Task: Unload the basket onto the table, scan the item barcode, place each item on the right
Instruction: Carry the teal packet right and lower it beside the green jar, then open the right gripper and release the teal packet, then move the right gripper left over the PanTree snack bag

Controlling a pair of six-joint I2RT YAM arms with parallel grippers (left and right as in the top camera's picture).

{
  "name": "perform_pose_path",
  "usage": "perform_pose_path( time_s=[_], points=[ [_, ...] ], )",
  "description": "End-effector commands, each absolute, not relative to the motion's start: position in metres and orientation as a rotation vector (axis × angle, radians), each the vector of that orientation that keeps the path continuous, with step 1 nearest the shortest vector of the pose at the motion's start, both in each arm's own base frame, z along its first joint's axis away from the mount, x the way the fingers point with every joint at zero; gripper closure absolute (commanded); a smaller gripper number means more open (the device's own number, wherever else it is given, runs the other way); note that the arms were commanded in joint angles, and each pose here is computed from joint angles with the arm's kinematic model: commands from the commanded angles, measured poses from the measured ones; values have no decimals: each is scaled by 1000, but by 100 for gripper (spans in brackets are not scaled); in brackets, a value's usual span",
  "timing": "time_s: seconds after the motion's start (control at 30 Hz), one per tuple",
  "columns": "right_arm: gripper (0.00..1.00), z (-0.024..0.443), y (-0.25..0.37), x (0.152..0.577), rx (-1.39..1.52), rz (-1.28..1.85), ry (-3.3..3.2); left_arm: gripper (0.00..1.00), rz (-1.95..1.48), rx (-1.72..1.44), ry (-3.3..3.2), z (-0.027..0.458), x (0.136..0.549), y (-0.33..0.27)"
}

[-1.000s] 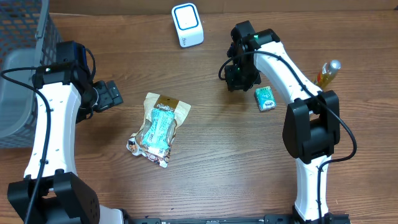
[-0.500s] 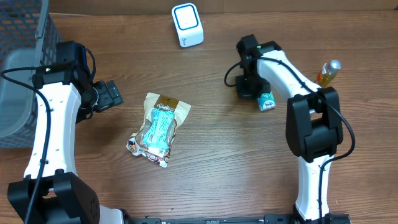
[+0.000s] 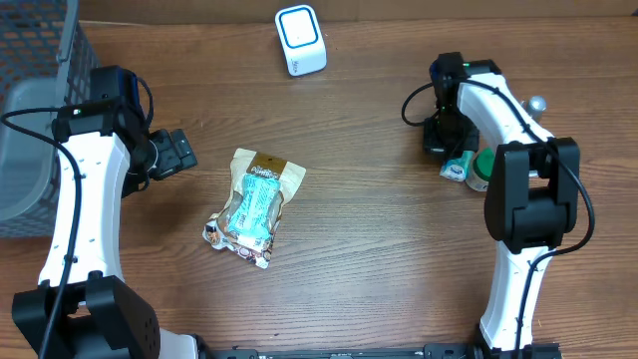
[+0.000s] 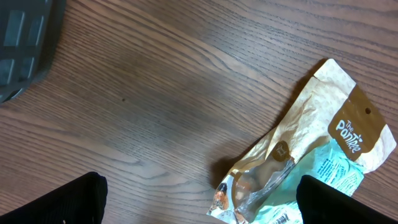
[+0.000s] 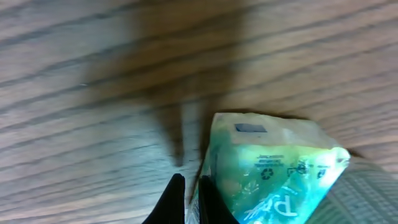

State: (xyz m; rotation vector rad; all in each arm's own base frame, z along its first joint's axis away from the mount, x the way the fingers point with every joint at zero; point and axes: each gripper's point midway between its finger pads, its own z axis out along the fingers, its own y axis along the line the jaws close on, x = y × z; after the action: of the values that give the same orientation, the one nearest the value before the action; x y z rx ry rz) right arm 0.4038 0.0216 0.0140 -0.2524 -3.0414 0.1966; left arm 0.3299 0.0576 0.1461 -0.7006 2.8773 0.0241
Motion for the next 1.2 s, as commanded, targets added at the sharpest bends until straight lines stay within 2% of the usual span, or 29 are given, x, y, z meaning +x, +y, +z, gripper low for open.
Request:
perform_pose_path(
  time_s=[0.0, 0.3, 0.63, 0.7, 0.73, 0.77, 0.8, 1.17],
  points=[
    [94, 15, 19, 402, -266, 214, -3039, 0, 27, -699, 2875, 146, 331, 58],
    [93, 14, 70, 398, -213, -81, -3018, 1, 27, -699, 2876, 146, 331, 58],
    [80, 18, 169, 377, 57, -301, -2990, 0, 27, -699, 2875, 146, 331, 58],
    [66, 18, 188, 372, 125, -303, -2997, 0, 27, -699, 2875, 146, 331, 58],
    [50, 18, 197, 370, 157, -306, -3001, 1, 27, -699, 2875, 146, 331, 58],
    [28, 18, 205, 367, 180, -308, -3003, 0, 27, -699, 2875, 146, 331, 58],
    [0, 17, 213, 365, 191, -308, -3006, 0, 27, -699, 2875, 146, 331, 58],
    [0, 18, 263, 363, 356, -376, -3072, 0, 27, -699, 2875, 146, 331, 58]
  ],
)
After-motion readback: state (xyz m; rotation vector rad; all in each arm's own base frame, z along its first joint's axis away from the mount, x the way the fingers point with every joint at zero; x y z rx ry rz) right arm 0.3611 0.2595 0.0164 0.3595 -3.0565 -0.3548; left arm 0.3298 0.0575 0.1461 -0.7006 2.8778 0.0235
